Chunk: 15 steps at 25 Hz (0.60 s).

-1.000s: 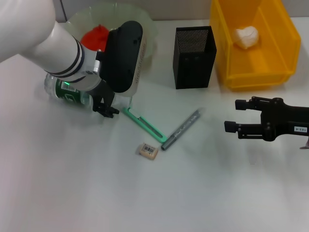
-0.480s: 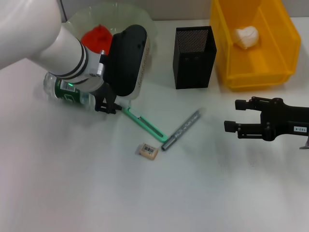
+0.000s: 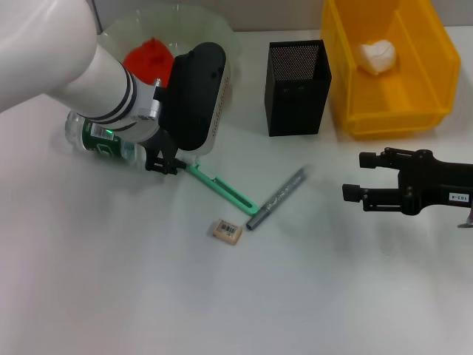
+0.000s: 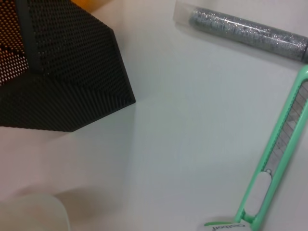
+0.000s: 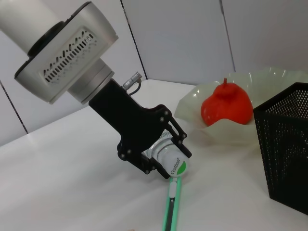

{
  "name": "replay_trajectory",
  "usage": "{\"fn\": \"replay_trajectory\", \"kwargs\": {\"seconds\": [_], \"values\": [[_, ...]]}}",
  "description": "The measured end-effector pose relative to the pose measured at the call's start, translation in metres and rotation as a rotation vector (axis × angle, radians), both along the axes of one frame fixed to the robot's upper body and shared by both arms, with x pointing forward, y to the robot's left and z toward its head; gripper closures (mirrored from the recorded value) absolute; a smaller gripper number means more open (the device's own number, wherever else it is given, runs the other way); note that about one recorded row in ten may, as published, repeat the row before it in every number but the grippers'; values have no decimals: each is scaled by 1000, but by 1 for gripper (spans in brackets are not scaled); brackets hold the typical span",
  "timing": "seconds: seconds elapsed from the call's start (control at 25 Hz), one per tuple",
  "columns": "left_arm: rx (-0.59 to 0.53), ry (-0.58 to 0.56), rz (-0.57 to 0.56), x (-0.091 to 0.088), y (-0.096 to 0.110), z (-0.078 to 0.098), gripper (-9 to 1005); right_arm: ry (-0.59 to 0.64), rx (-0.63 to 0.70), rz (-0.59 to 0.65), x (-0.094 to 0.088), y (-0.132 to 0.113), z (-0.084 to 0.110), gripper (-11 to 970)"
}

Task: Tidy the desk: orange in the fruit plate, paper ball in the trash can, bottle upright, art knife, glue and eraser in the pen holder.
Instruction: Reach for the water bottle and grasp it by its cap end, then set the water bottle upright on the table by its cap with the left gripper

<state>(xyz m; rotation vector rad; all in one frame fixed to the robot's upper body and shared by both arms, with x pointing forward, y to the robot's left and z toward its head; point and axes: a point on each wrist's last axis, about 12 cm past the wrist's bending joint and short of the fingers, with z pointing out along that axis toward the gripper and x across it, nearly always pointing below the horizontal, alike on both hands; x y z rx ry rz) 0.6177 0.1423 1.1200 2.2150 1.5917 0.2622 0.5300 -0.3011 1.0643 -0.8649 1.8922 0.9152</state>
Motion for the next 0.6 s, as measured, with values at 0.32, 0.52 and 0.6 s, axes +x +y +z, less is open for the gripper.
{"fn": "replay_trajectory", "kwargs": {"seconds": [0.32, 0.52, 0.6], "values": [[-2, 2, 0, -1, 0, 2, 532, -1, 3, -3, 0, 0, 0, 132], [-28, 8, 17, -2, 1, 6, 547, 1, 5, -4, 0, 0, 0, 132], [-49, 10, 34, -1, 3, 9, 546, 1, 5, -4, 0, 0, 0, 131]]}}
